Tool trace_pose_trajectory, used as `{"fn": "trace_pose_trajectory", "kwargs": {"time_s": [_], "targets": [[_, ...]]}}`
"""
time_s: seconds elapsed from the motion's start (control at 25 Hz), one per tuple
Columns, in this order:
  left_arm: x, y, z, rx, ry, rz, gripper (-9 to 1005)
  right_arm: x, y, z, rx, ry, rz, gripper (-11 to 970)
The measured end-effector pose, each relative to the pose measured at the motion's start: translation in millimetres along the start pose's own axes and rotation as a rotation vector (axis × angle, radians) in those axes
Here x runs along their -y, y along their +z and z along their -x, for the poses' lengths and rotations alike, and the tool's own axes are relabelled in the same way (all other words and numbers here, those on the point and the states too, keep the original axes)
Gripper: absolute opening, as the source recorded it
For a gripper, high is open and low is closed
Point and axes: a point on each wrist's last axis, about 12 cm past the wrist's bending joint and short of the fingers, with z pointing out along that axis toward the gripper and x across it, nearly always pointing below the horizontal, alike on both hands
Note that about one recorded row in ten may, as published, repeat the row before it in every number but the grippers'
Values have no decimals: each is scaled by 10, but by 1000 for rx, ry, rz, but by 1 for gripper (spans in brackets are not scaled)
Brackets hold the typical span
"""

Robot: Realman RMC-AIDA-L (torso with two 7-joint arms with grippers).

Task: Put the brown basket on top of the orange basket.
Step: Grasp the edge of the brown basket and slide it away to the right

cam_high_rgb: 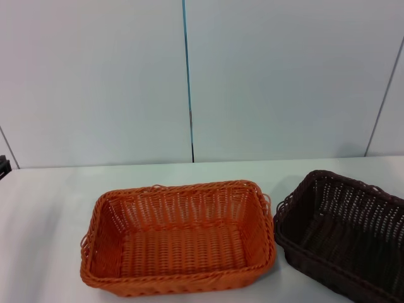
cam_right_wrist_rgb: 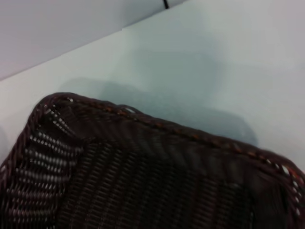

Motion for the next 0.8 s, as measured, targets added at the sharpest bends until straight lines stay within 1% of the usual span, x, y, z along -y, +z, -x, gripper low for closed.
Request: {"fn": "trace_pose_trajectory", "kwargs": {"time_s": [0.16,0.28,0.44,0.6,0.8], "targets": [[-35,8,-17,-19,4,1,887,-95,-32,50,53,25,35,831],[-54,11,-18,-22,1,5,887,-124,-49,66,109,21,54,830],[-64,13,-22,-23,0,8,888,-173,-33,90,120,21,69,829],[-56,13,-22,-20,1,9,888,-224,27,101,97,30,78,828],[-31,27,-20,-21,-1,4,888,-255,162,94,99,33,80,827]]}}
